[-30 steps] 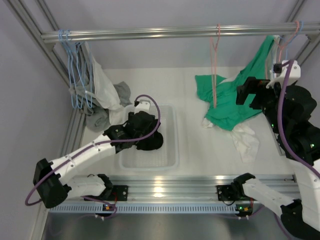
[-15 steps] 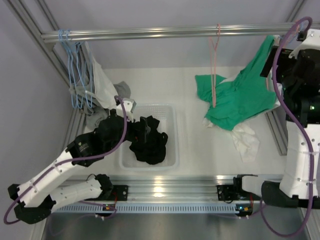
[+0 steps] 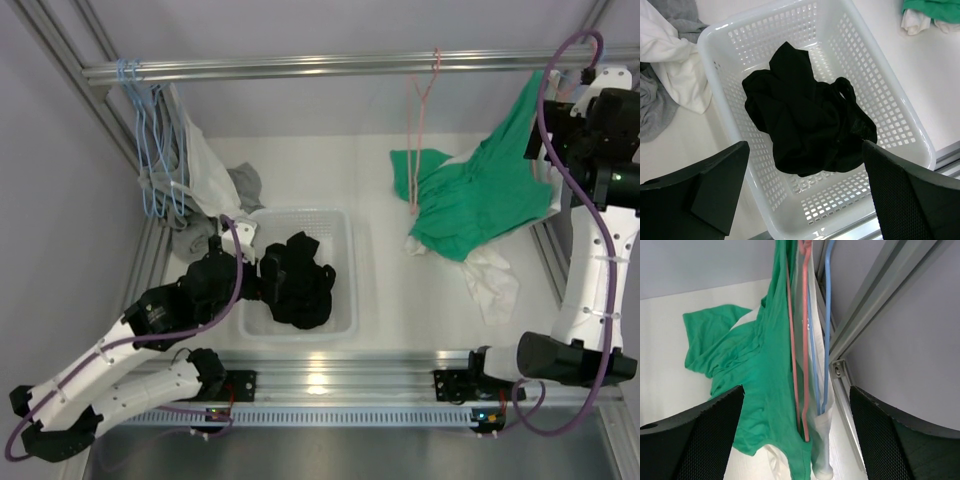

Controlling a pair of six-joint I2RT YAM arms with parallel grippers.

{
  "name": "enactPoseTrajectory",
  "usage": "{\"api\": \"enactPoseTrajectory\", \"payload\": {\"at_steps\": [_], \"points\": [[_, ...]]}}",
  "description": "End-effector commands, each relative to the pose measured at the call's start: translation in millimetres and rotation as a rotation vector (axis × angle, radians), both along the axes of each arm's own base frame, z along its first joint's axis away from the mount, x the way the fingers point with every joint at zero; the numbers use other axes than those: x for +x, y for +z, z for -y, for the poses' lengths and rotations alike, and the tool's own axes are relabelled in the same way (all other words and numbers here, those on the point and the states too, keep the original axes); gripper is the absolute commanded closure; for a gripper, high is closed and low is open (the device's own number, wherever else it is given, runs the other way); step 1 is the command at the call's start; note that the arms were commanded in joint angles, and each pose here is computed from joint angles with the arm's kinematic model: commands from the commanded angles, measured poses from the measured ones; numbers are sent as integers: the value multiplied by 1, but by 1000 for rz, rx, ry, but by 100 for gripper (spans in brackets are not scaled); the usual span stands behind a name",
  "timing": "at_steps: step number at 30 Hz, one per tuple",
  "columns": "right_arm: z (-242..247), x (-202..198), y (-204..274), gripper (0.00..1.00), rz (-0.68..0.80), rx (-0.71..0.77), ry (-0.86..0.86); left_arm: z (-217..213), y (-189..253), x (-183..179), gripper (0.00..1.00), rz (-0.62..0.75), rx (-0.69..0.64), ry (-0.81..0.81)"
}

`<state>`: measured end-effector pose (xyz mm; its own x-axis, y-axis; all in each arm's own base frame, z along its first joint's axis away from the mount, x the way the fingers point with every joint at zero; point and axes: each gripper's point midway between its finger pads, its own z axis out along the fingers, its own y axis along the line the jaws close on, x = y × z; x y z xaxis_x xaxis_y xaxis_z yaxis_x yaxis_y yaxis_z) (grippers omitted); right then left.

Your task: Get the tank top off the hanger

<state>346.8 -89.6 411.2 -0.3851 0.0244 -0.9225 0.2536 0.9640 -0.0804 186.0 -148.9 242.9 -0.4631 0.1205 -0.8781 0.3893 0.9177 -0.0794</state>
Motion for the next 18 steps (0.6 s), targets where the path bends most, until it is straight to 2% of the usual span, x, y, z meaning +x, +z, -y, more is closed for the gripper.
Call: {"api": "enactPoseTrajectory", "payload": {"at_steps": [1, 18], "points": [[-1, 6, -5, 16, -21, -5, 37, -3, 10, 3, 1, 39, -56, 37], [-4, 24, -28, 23, -58, 20, 56, 4, -1, 1, 1, 32, -51, -4]]}}
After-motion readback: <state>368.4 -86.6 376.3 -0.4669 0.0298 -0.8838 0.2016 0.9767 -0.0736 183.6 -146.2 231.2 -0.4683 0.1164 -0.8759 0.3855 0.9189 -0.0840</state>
